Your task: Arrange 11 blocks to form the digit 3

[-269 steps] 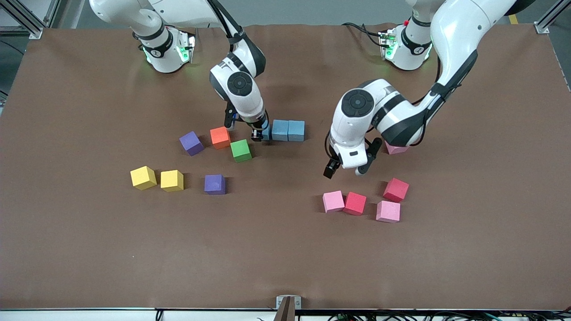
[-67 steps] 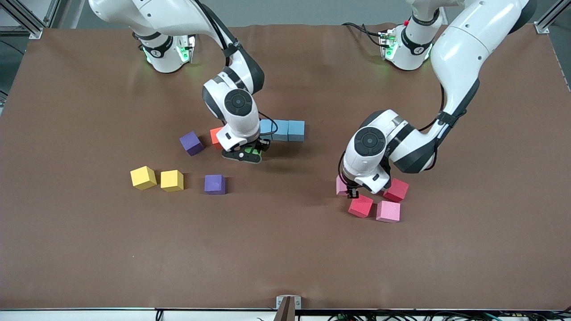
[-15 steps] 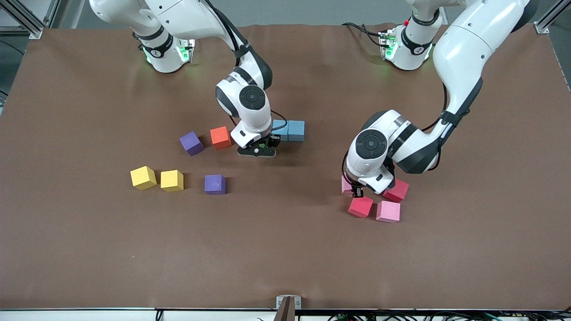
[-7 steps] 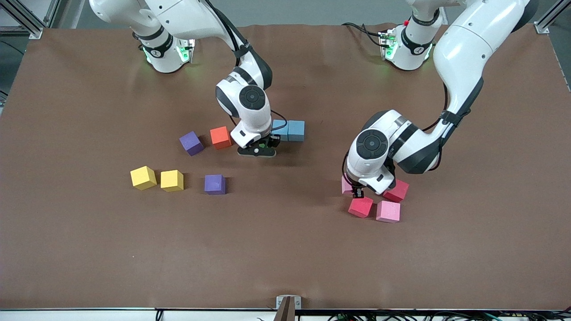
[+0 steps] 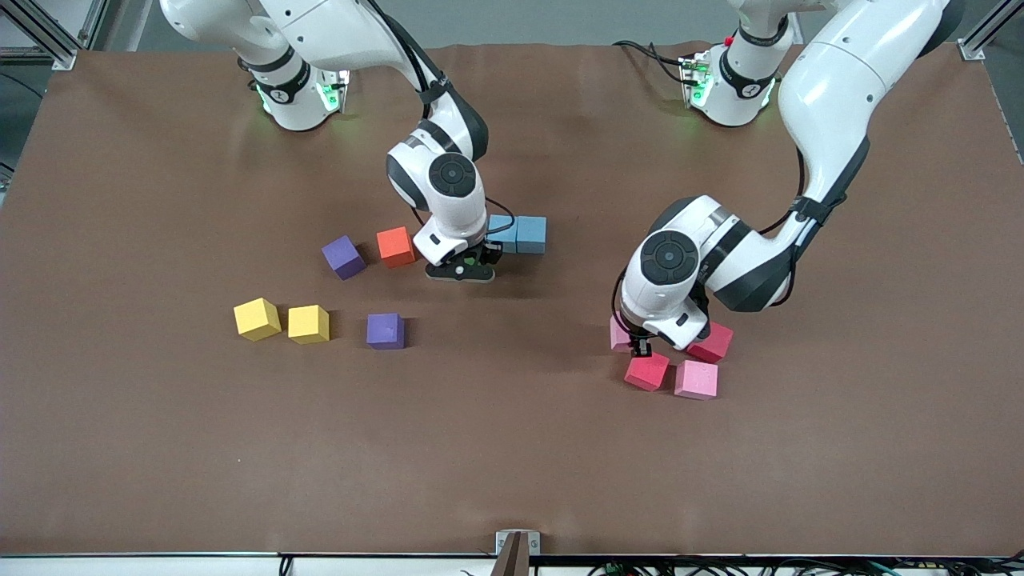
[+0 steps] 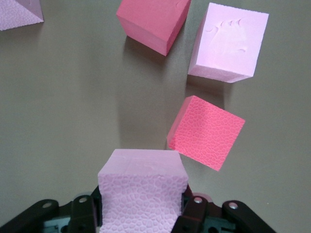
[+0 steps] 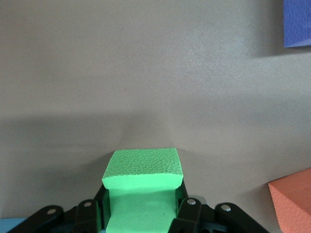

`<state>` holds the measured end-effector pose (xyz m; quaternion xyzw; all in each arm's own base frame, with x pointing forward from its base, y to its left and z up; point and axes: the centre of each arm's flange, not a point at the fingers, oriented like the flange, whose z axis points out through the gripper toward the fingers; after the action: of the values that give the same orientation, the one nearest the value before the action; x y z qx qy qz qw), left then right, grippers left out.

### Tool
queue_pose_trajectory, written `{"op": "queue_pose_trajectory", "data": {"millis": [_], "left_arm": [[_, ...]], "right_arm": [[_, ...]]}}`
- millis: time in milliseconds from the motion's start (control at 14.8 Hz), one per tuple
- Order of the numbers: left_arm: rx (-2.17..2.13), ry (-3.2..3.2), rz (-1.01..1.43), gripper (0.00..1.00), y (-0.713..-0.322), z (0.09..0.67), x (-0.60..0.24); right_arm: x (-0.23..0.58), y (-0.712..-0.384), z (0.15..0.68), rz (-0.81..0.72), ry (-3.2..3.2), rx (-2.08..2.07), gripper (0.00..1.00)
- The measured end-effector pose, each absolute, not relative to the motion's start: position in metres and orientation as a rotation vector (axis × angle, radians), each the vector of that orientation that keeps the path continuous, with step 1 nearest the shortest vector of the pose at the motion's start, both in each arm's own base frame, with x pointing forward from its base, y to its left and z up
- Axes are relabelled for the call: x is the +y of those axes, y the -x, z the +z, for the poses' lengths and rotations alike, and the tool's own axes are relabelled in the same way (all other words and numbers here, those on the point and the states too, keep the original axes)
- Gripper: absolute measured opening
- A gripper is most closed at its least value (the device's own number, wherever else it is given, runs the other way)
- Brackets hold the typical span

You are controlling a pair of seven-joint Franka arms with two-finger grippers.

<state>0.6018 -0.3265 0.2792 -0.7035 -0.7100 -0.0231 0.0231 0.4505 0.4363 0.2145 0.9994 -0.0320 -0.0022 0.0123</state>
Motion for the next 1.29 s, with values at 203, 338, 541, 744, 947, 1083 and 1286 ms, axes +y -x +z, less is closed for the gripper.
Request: {"op": "queue_pose_trajectory", "data": {"millis": [203,338,541,744,947,1083,1286], "left_arm": [[-2.196,2.177,-0.071,0.56,-0.6015,0.2790,-0.3265],[-2.193,2.176,-0.070,0.56,-0.6011,0.2784,-0.3264],[-2.192,2.176,-0.070,0.56,-0.6007,0.2780,-0.3264],[-2.191,2.176,-0.070,0.56,-0.6006,0.2779,-0.3264],[-2.191,2.176,-0.070,0.56,-0.6004,0.2777,-0.3264],[-2.191,2.176,-0.070,0.56,-0.6004,0.2777,-0.3264],[-2.191,2.176,-0.070,0.56,-0.6005,0.2778,-0.3264]], "right_arm": [[0.4359,-0.4501,0.2143,-0.007,-3.115,-0.100,0.53],[0.4356,-0.4496,0.2143,-0.008,-3.115,-0.099,0.53],[0.4350,-0.4487,0.2142,-0.010,-3.114,-0.099,0.53],[0.4349,-0.4486,0.2142,-0.010,-3.114,-0.100,0.53],[0.4349,-0.4485,0.2141,-0.010,-3.114,-0.100,0.53],[0.4349,-0.4485,0.2142,-0.011,-3.114,-0.102,0.53],[0.4349,-0.4482,0.2141,-0.011,-3.113,-0.119,0.53]]}}
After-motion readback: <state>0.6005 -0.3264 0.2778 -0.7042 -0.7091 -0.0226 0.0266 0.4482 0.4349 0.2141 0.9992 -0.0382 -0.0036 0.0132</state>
